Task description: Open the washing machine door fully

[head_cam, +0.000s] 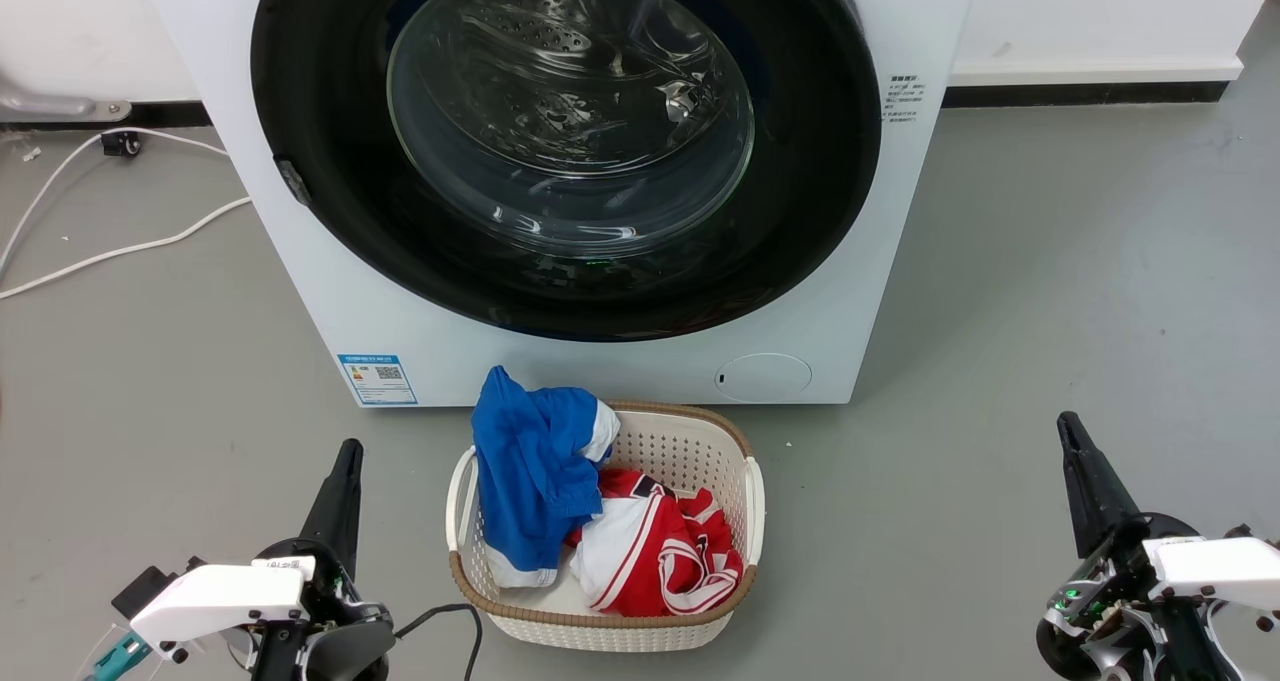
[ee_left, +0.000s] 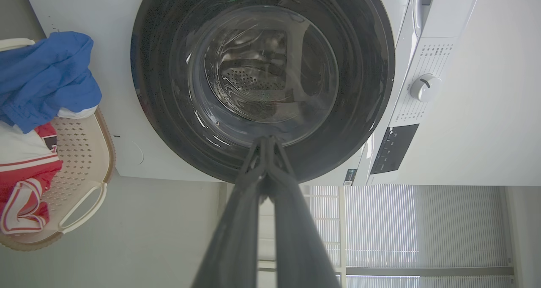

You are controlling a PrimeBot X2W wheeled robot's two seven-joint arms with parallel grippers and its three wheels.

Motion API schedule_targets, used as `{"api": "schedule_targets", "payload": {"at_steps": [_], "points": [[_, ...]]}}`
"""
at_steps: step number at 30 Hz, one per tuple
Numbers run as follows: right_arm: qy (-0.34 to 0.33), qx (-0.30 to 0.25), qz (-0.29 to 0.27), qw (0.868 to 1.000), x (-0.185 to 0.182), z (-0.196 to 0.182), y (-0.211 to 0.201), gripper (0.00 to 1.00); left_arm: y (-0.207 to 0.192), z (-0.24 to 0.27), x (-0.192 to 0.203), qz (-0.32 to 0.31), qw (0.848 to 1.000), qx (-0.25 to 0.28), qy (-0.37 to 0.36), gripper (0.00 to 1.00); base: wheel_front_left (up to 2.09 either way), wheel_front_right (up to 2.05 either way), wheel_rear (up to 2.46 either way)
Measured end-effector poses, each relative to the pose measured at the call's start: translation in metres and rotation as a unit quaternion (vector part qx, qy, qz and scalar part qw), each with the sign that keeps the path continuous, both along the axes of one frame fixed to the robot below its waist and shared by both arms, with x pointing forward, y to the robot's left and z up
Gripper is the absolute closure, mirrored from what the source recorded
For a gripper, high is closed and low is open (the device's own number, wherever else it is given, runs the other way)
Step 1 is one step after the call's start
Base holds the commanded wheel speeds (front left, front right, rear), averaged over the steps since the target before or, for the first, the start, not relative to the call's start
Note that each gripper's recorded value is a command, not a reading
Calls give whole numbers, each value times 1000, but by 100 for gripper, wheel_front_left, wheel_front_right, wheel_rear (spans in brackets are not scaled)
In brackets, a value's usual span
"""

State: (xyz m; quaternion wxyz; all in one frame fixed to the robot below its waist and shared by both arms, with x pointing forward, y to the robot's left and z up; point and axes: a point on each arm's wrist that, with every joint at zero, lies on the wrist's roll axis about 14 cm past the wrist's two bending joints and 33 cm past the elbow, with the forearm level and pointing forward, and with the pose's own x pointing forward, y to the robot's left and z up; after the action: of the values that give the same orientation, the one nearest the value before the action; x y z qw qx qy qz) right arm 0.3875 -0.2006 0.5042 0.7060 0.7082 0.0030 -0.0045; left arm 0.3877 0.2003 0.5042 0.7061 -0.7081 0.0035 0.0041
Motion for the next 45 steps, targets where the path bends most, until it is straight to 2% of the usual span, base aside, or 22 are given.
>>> {"api": "schedule_targets", "payload": {"at_steps": [20,21,25,34,40,45], "points": [[0,0,0,1000,0,0,0,100,0,0,0,1,1000,-1,0,100,0,0,0],[2,1,0,1000,0,-1,0,0,0,-1,0,1,1000,-1,2,0,0,0,0],[25,3,-3,1000,-9,-17,0,0,-2,-17,-8,1,1000,-4,25,0,0,0,0],[20,-30,-8,999,-10,-13,3,0,-16,-7,-5,-8,1000,27,10,0,0,0,0],[12,-109,-5,994,-9,-7,3,0,-22,0,-4,-16,994,111,-1,0,0,0,0],[3,-187,0,982,-8,-1,6,0,-26,10,-4,-20,983,180,-17,0,0,0,0]]}}
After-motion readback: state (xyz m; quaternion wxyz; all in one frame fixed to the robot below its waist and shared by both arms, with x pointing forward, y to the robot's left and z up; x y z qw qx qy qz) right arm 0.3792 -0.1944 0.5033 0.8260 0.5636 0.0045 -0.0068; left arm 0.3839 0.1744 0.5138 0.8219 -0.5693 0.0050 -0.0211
